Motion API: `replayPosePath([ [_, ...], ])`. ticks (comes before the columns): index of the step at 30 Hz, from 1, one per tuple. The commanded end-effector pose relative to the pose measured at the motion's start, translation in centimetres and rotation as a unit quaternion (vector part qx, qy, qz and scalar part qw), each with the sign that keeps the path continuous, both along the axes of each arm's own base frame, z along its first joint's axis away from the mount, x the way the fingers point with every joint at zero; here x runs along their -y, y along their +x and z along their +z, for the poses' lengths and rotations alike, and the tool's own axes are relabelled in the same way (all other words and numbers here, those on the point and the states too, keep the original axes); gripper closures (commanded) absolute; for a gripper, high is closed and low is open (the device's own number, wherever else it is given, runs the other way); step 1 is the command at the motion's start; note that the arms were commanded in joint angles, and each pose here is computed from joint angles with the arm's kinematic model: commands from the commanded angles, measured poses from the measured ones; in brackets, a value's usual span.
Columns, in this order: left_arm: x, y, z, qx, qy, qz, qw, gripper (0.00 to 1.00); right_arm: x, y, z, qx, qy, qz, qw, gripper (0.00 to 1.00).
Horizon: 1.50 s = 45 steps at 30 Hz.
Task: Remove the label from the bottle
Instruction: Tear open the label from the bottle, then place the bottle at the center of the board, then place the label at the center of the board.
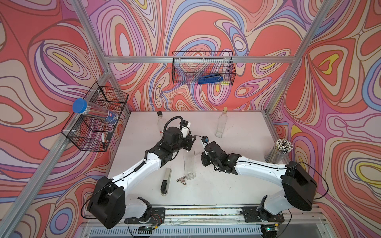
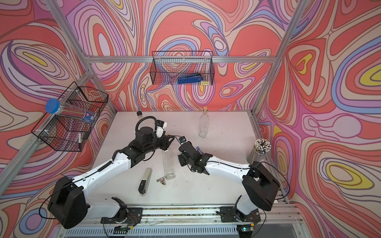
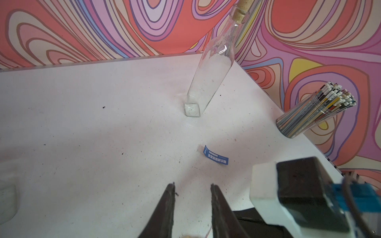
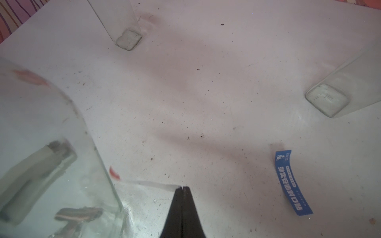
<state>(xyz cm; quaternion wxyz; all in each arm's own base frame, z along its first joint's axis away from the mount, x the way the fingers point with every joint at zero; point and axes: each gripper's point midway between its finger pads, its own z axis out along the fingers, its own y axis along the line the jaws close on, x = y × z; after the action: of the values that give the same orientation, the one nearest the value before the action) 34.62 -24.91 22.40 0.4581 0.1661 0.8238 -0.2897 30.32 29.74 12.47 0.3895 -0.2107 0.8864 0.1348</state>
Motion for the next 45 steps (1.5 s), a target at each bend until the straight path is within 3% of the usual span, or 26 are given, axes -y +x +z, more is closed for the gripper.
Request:
replayPosePath([
  [1, 0.3, -0.5, 1.0, 0.019, -0.011, -0.015, 1.0, 1.0, 0.5, 0.7, -0.6, 0.004, -0.009, -0.014, 1.0, 1.0],
  [13, 0.4, -0.5, 1.9, 0.028, -0.019, -0.018, 0.999, 1.0, 1.0, 1.6, -0.3, 0.008, -0.011, -0.022, 1.0, 1.0],
  [25, 0.1, -0.2, 4.0, 0.048, -0.024, -0.004, 0.999, 1.0, 3.2, 5.9, -1.0, -0.001, -0.005, -0.063, 0.998, 0.97],
  [36, -0.2, 0.3, 5.4, 0.062, -0.026, 0.008, 0.998, 1.0, 3.4, 9.2, -4.6, -0.03, -0.006, -0.075, 0.997, 0.93],
  [39, -0.2, 0.4, 5.8, 0.067, -0.025, 0.01, 0.997, 1.0, 3.5, 9.6, -5.4, -0.036, -0.009, -0.077, 0.996, 0.88],
  [45, -0.2, 0.7, 6.5, 0.077, -0.024, 0.013, 0.997, 1.0, 3.6, 9.5, -6.5, -0.046, -0.008, -0.082, 0.996, 0.65],
])
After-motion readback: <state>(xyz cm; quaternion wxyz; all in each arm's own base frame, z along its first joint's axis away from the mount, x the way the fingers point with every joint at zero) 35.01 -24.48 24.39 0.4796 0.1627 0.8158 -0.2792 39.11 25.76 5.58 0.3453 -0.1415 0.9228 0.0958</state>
